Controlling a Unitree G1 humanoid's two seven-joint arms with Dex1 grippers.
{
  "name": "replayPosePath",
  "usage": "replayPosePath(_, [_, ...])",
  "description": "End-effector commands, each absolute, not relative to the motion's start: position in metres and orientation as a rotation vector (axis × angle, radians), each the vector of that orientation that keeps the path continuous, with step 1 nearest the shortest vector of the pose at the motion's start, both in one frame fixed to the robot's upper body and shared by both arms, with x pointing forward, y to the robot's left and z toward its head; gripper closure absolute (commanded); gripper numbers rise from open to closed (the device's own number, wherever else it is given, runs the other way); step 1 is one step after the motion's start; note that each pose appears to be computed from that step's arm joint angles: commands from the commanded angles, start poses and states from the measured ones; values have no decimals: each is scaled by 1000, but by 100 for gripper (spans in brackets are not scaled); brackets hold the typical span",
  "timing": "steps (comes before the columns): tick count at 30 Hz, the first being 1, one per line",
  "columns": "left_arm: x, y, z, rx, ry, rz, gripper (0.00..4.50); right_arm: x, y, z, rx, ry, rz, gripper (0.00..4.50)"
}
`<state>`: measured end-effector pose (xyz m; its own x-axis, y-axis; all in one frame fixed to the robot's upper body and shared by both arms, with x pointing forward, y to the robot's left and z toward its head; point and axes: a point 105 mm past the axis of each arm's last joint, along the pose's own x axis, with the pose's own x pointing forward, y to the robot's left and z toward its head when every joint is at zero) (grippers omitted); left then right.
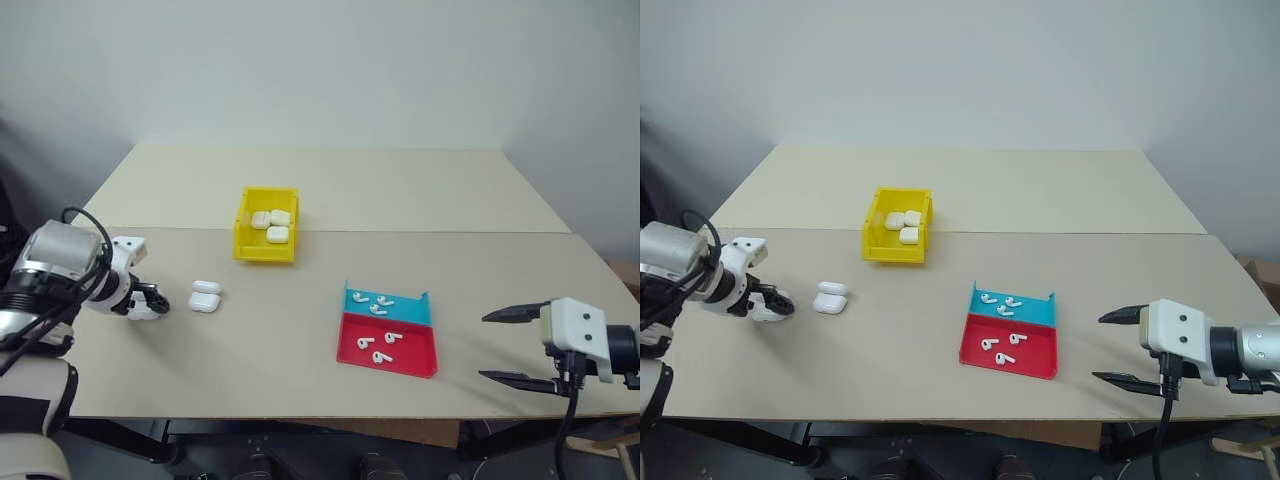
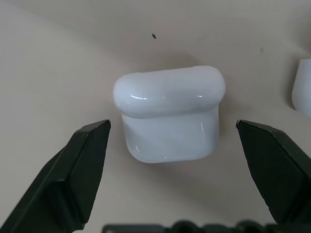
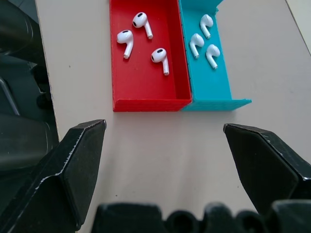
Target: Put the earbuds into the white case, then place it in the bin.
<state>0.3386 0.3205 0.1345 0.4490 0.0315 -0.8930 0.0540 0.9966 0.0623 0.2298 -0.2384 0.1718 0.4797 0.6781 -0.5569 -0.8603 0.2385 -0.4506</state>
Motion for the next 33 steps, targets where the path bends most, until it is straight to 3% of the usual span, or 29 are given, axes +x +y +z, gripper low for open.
replayPosePath(1, [341, 327, 138, 98, 1095, 5, 0, 230, -240, 178, -818, 252, 1046, 2])
replayPosePath(13, [340, 332, 129, 86, 1111, 12, 0, 230, -241, 177, -828, 259, 1030, 2])
replayPosePath(20, [338, 337, 130, 91, 1114, 31, 170, 232, -242, 175, -833, 263, 1024, 0])
replayPosePath(27, [344, 339, 146, 161, 1043, 51, 169, 233, -242, 175, -837, 261, 1021, 0])
replayPosePath(33, [352, 314, 201, 195, 808, -61, 169, 234, -243, 183, -847, 245, 1015, 0])
